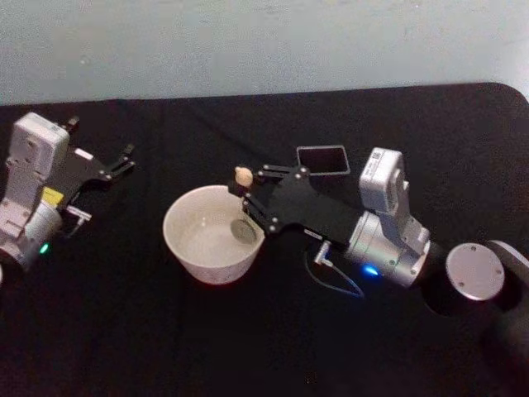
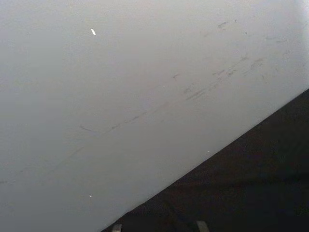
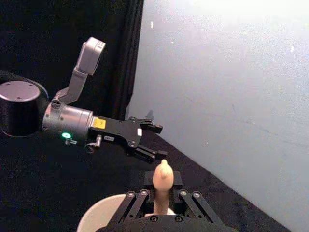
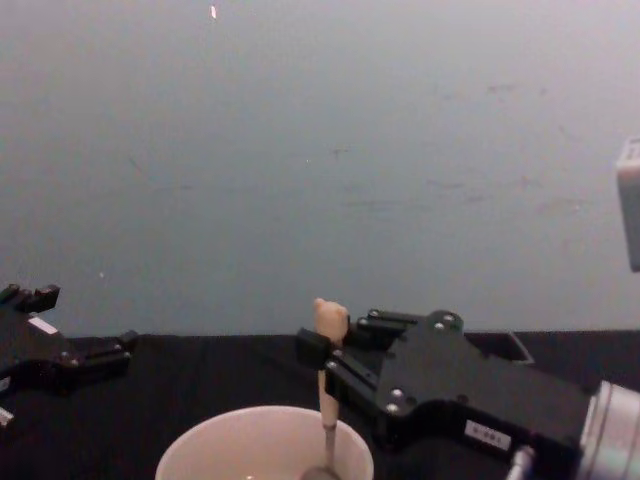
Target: Pick up the stirring spoon with one hand, stir inside the cup, then place it back in its original position.
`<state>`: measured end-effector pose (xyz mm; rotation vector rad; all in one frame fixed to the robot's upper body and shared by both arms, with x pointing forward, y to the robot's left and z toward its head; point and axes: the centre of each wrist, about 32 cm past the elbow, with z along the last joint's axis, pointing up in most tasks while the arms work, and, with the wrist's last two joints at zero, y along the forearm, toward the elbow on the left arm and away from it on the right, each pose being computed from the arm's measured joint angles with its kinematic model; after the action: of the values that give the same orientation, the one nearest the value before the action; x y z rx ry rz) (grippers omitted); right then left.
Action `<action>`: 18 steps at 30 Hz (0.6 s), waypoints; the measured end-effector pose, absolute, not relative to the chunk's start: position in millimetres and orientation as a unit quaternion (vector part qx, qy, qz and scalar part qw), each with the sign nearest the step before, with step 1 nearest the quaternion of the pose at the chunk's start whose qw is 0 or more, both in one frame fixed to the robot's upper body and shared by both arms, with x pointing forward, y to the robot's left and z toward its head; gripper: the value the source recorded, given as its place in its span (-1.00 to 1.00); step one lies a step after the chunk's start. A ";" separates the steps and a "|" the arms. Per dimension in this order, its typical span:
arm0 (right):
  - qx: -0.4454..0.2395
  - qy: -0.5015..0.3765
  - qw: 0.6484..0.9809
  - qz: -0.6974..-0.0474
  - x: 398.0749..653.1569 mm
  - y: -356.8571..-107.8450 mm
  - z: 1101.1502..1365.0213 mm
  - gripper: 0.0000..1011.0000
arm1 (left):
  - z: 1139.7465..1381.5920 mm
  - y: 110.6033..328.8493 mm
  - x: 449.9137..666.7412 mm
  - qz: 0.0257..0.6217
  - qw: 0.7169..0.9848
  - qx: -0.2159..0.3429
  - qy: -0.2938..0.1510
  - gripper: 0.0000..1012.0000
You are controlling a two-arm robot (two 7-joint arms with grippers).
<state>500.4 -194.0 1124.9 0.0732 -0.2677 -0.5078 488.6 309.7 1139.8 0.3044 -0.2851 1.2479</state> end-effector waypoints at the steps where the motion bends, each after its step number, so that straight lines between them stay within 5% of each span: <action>1: 0.036 -0.131 0.959 -0.250 499.5 -194.6 1125.2 -0.60 | 1139.8 309.7 488.6 0.580 0.791 0.141 -0.132 0.98; 18: 0.042 -0.117 0.967 -0.224 481.8 -188.5 1125.4 -0.60 | 1139.8 309.7 488.6 0.580 0.791 0.141 -0.132 0.98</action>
<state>481.8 -188.5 1125.4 0.0843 -0.2365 -0.4532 488.6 309.7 1139.8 0.3045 -0.2850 1.2479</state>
